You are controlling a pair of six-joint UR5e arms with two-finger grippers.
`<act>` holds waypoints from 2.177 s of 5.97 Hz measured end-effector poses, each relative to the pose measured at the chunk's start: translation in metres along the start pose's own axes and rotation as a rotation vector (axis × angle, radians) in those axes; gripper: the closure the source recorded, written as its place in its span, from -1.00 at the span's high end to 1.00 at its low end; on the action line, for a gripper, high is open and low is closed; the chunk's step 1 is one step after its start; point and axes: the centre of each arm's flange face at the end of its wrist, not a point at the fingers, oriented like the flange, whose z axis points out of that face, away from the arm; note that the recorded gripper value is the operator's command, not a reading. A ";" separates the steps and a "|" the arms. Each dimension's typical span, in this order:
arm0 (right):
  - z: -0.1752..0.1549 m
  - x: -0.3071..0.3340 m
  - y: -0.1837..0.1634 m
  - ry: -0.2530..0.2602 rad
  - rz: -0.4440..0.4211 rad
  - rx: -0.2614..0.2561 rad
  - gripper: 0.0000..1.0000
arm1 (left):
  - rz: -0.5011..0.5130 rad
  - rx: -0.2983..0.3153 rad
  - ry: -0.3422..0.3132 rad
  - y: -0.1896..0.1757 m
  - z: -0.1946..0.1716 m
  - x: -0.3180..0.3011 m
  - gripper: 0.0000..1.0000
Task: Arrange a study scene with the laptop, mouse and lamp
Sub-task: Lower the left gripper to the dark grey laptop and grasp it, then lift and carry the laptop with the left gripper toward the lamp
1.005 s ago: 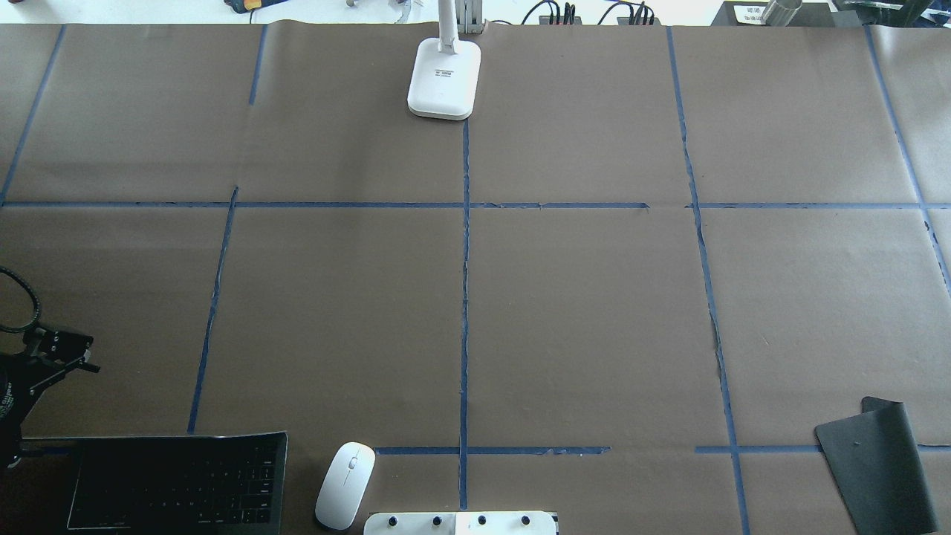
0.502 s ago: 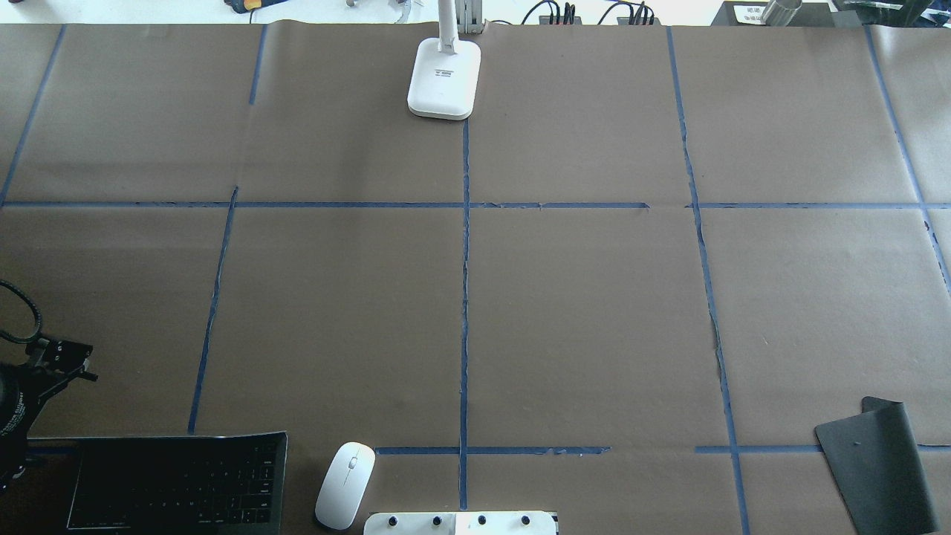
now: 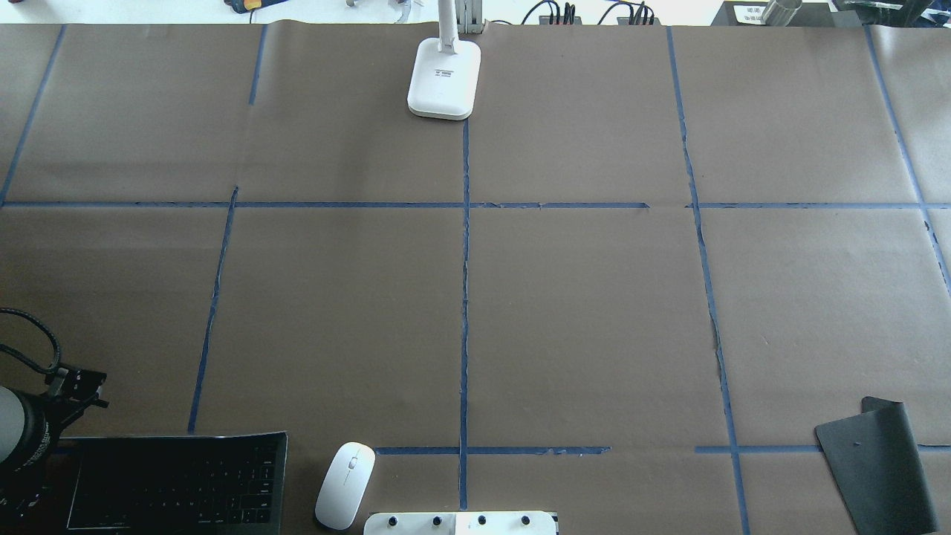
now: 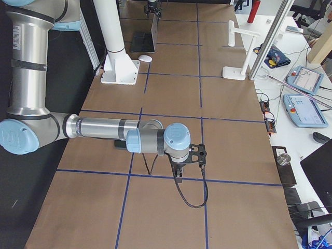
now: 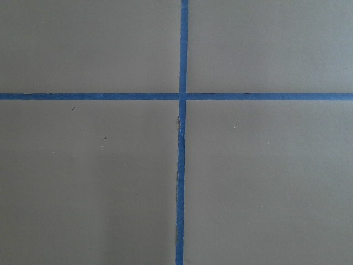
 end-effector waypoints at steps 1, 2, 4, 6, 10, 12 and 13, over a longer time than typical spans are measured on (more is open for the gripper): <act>0.000 0.001 0.001 0.000 0.001 -0.001 1.00 | -0.003 0.003 -0.009 0.004 0.003 -0.003 0.83; 0.001 0.001 0.002 0.000 0.003 -0.002 1.00 | -0.005 0.004 -0.014 0.007 0.005 -0.005 0.27; 0.001 0.002 0.003 0.000 0.004 -0.003 1.00 | -0.024 0.014 -0.002 0.007 0.006 -0.004 -0.93; 0.001 0.002 0.003 0.000 0.004 -0.003 1.00 | -0.036 0.014 0.007 0.006 0.003 -0.001 -1.00; -0.001 0.000 0.003 -0.004 0.001 0.002 1.00 | -0.128 0.064 0.071 -0.036 -0.017 0.030 -1.00; -0.002 -0.001 0.003 -0.004 0.001 0.002 1.00 | -0.119 0.081 0.148 -0.054 -0.038 0.073 -1.00; -0.001 -0.001 0.003 -0.004 0.001 0.002 1.00 | -0.120 0.086 0.188 -0.049 -0.047 0.110 -1.00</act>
